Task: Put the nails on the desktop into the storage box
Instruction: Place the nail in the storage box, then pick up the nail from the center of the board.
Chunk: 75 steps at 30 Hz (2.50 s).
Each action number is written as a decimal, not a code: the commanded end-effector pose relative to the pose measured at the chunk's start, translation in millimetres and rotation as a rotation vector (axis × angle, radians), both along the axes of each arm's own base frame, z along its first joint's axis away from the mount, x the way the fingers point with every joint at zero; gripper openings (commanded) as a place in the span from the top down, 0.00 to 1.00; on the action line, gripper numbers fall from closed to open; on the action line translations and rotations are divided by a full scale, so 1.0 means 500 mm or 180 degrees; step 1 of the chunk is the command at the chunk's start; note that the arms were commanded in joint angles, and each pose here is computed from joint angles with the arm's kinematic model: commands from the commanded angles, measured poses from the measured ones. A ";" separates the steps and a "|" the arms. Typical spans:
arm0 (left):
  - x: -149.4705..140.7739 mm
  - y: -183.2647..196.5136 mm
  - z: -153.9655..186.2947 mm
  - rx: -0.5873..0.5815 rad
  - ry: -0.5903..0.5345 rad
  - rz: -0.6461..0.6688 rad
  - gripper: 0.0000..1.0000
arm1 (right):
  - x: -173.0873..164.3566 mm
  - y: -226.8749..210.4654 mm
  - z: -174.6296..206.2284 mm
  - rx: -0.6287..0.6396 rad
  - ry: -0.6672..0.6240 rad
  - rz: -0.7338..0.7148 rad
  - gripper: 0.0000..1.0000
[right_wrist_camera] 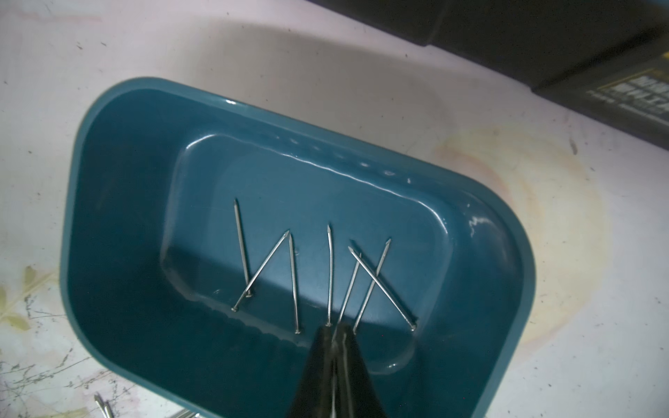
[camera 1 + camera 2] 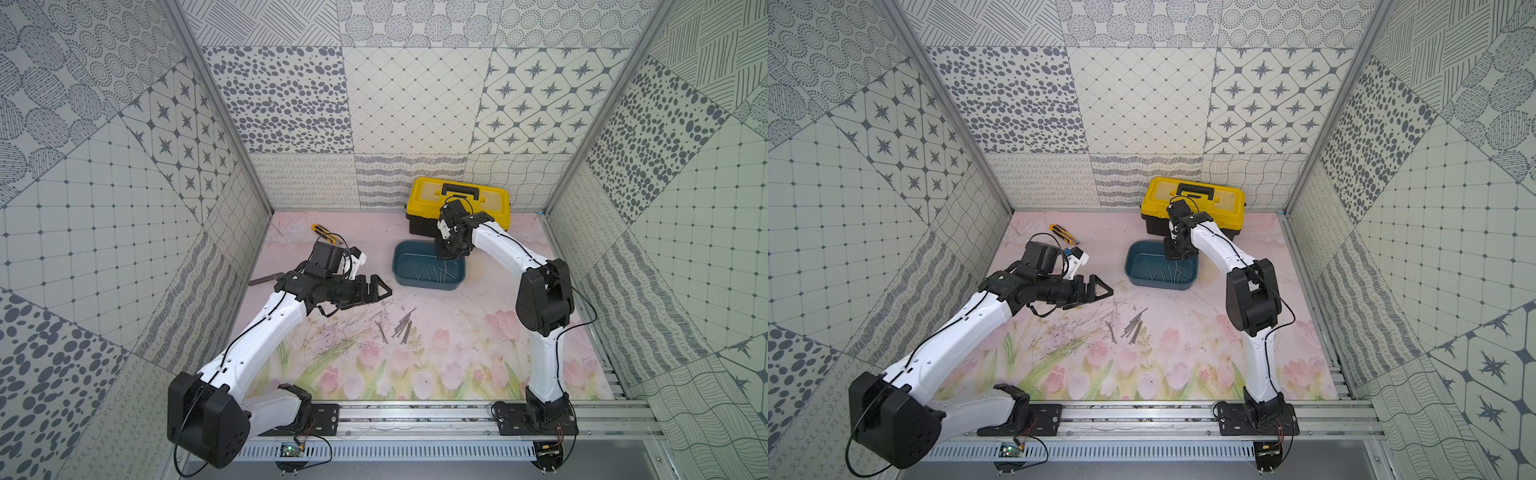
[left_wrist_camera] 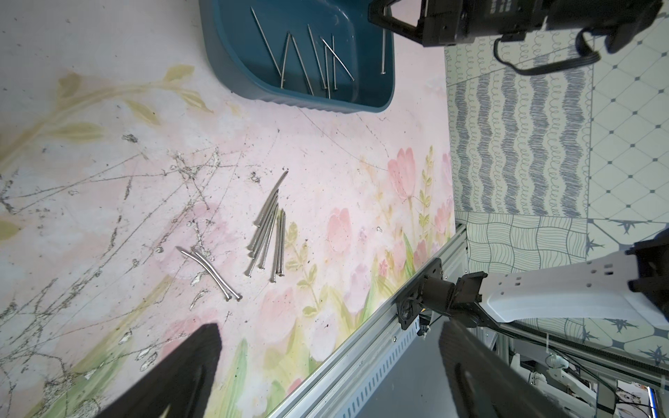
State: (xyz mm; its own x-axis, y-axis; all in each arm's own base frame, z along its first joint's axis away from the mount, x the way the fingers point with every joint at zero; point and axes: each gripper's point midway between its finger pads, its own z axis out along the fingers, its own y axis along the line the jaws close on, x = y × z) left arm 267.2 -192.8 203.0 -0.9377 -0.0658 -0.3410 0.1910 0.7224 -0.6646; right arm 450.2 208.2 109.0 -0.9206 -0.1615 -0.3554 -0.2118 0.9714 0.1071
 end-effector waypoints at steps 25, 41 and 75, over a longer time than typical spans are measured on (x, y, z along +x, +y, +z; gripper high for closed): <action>-0.008 -0.008 -0.028 0.0174 0.0030 -0.0204 0.00 | -0.010 -0.042 -0.124 -0.0260 0.0130 -0.0148 1.00; -0.011 -0.003 -0.030 0.0209 0.0035 -0.0148 0.00 | -0.015 -0.055 -0.136 -0.0263 0.0193 -0.0186 0.85; -0.006 -0.063 -0.157 0.1803 -0.0280 -0.0946 0.06 | -0.206 -0.025 0.213 0.1283 -0.0218 -0.0452 0.68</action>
